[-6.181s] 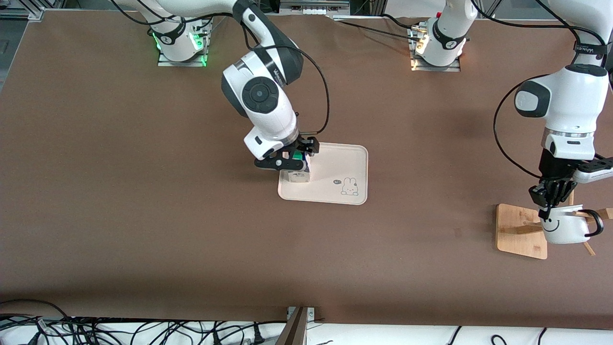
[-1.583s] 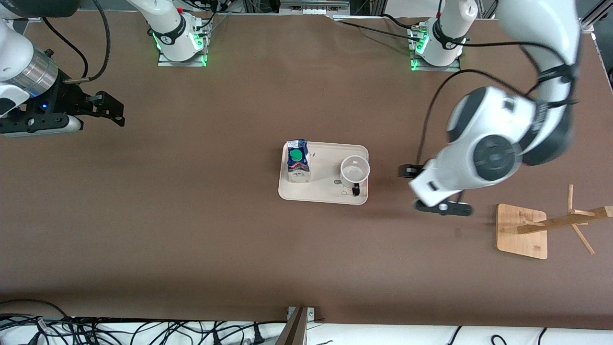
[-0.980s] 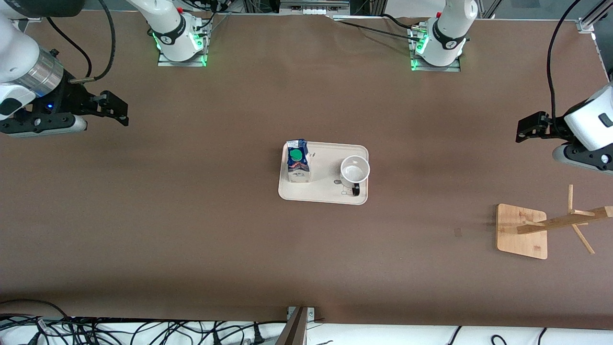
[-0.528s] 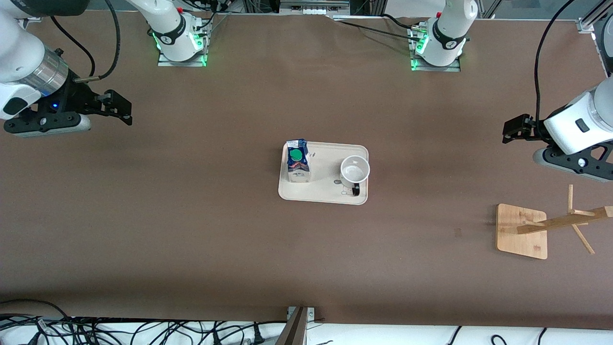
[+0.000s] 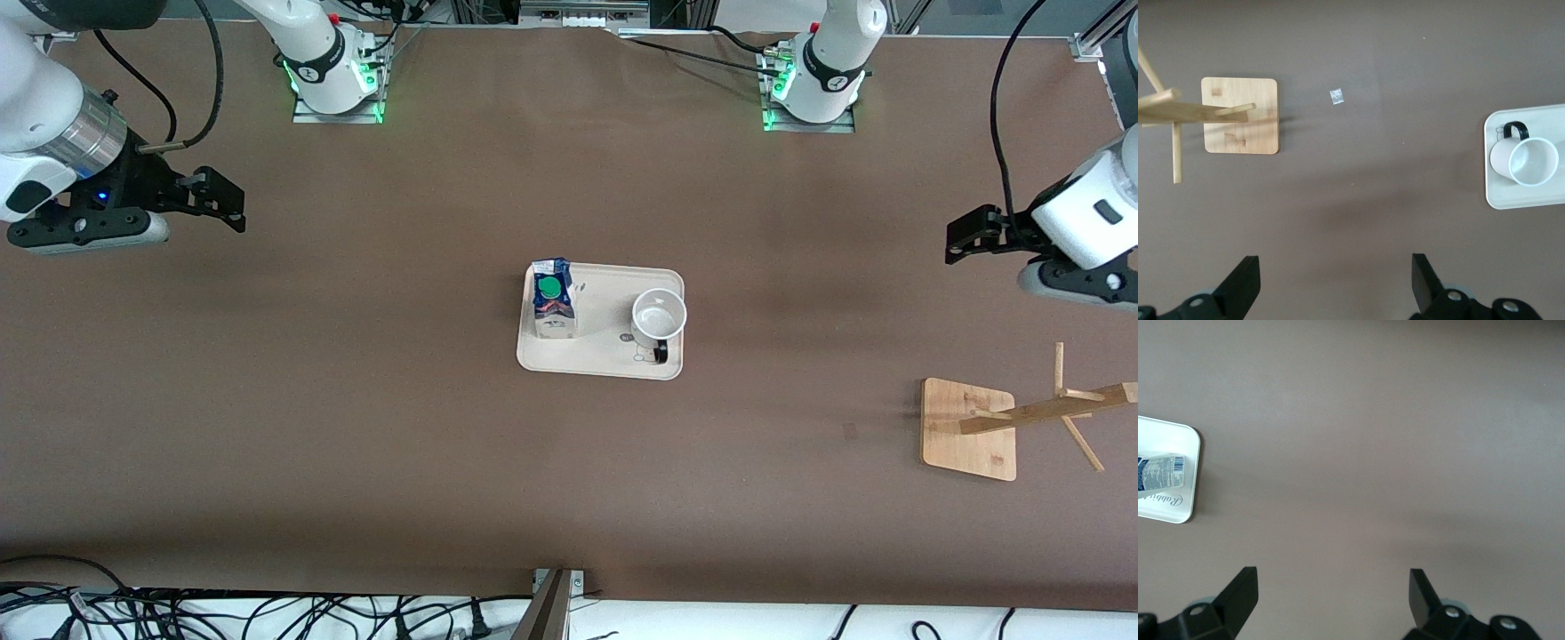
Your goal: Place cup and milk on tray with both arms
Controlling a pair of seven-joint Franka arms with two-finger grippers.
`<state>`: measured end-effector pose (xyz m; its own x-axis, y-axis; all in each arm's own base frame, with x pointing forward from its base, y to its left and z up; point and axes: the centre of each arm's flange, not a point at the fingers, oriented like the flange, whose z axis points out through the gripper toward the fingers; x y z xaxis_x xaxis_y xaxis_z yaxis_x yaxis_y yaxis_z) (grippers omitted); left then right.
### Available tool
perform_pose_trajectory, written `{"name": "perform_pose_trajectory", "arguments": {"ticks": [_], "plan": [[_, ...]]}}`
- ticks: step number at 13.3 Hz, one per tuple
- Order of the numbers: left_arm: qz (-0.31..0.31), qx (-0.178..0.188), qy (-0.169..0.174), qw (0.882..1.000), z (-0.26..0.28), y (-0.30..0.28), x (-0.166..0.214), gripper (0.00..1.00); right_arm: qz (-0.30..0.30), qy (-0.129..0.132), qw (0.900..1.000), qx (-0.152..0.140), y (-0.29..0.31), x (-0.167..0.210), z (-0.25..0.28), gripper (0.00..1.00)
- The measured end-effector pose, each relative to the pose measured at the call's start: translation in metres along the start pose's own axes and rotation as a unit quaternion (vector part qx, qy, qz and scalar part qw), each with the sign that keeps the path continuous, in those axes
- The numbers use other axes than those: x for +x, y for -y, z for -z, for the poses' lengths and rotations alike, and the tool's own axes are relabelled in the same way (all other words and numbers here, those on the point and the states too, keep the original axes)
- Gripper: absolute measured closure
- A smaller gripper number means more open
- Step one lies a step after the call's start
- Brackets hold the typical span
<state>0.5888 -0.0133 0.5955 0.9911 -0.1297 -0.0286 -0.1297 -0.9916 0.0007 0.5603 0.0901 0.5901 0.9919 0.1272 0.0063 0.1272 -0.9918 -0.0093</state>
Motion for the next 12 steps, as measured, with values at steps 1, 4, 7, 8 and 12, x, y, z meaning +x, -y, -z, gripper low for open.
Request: {"name": "perform_pose_trajectory", "arguments": {"ticks": [1, 4, 7, 8, 12], "plan": [[0.01, -0.004, -0.007, 1.0, -0.003, 0.008, -0.015, 0.0, 0.0, 0.0, 1.0, 0.0, 0.0, 0.0, 0.0, 0.0], [0.012, -0.005, -0.008, 1.0, -0.007, 0.006, -0.042, 0.0, 0.0, 0.0, 1.0, 0.0, 0.0, 0.0, 0.0, 0.0], [0.009, -0.006, 0.0, 1.0, -0.01, 0.003, -0.036, 0.0, 0.0, 0.0, 1.0, 0.0, 0.0, 0.0, 0.0, 0.0], [0.009, -0.006, 0.002, 1.0, -0.011, 0.003, -0.034, 0.0, 0.0, 0.0, 1.0, 0.0, 0.0, 0.0, 0.0, 0.0], [0.011, -0.005, 0.008, 1.0, -0.012, 0.005, -0.031, 0.0, 0.0, 0.0, 1.0, 0.0, 0.0, 0.0, 0.0, 0.0]]}}
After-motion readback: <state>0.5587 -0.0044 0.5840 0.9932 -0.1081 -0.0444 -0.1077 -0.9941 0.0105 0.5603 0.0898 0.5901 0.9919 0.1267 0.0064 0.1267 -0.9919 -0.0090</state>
